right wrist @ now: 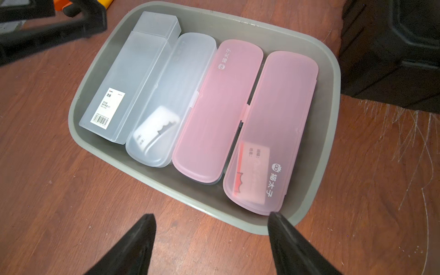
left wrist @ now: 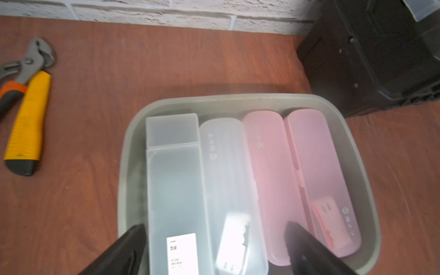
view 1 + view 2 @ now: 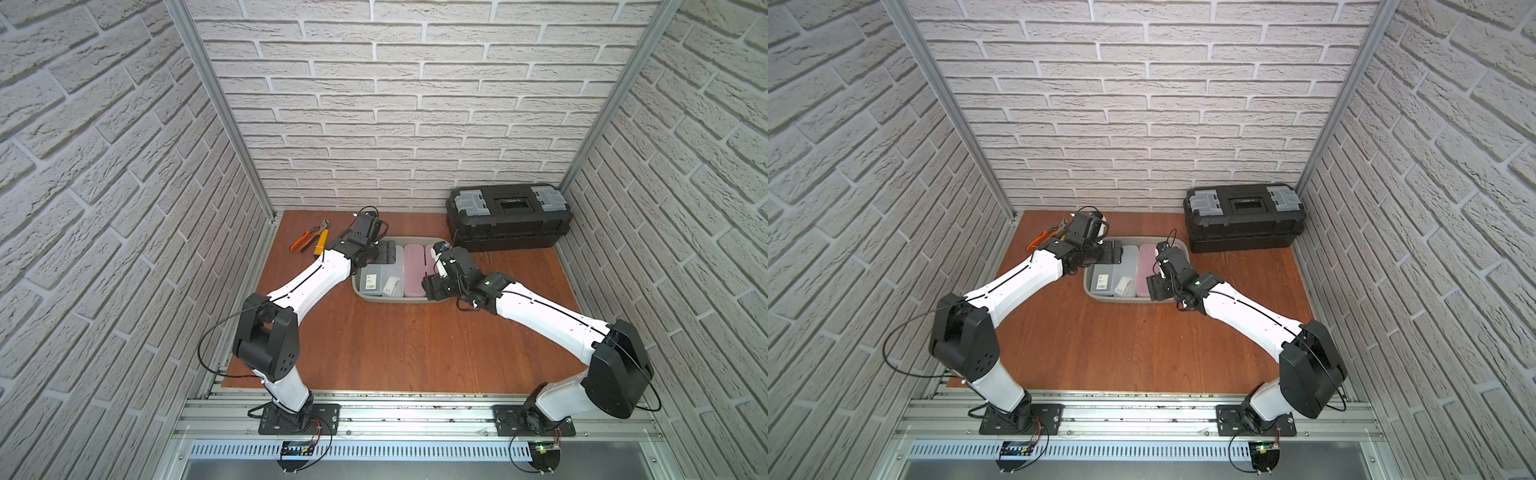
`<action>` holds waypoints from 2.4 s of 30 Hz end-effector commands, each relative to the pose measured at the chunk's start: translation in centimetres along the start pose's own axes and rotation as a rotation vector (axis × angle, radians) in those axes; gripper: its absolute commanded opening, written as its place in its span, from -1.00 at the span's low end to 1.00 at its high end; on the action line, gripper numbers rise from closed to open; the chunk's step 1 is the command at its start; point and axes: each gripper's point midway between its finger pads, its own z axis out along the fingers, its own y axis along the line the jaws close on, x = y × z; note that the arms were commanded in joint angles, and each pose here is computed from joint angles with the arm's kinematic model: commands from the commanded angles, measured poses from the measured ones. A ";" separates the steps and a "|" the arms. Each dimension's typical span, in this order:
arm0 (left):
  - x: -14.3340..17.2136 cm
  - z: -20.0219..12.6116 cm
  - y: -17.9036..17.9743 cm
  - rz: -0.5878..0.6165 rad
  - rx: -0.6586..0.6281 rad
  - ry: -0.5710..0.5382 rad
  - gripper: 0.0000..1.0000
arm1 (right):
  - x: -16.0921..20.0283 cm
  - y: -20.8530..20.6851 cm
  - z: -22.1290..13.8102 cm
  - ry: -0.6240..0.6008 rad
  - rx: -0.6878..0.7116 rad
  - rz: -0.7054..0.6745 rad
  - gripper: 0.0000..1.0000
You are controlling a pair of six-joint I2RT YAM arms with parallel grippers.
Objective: Put the pencil case into the storage box
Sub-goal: Place the pencil case at the storage box, then reset both arms
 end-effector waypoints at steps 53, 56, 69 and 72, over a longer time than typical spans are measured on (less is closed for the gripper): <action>6.9 -11.7 20.8 -0.007 -0.701 -0.428 0.97 | 5.1 -23.9 -5.8 -0.251 0.620 0.325 1.00; 8.6 -12.7 23.2 -0.040 -0.747 -0.450 0.97 | 6.2 -25.1 -5.5 -0.290 0.665 0.299 1.00; 11.3 -10.8 27.0 -0.026 -0.761 -0.555 0.97 | 4.2 -26.3 -1.3 -0.453 0.653 0.178 0.98; 10.5 -9.8 27.3 -0.019 -0.733 -0.549 0.97 | 4.4 -26.2 0.2 -0.449 0.630 0.158 0.97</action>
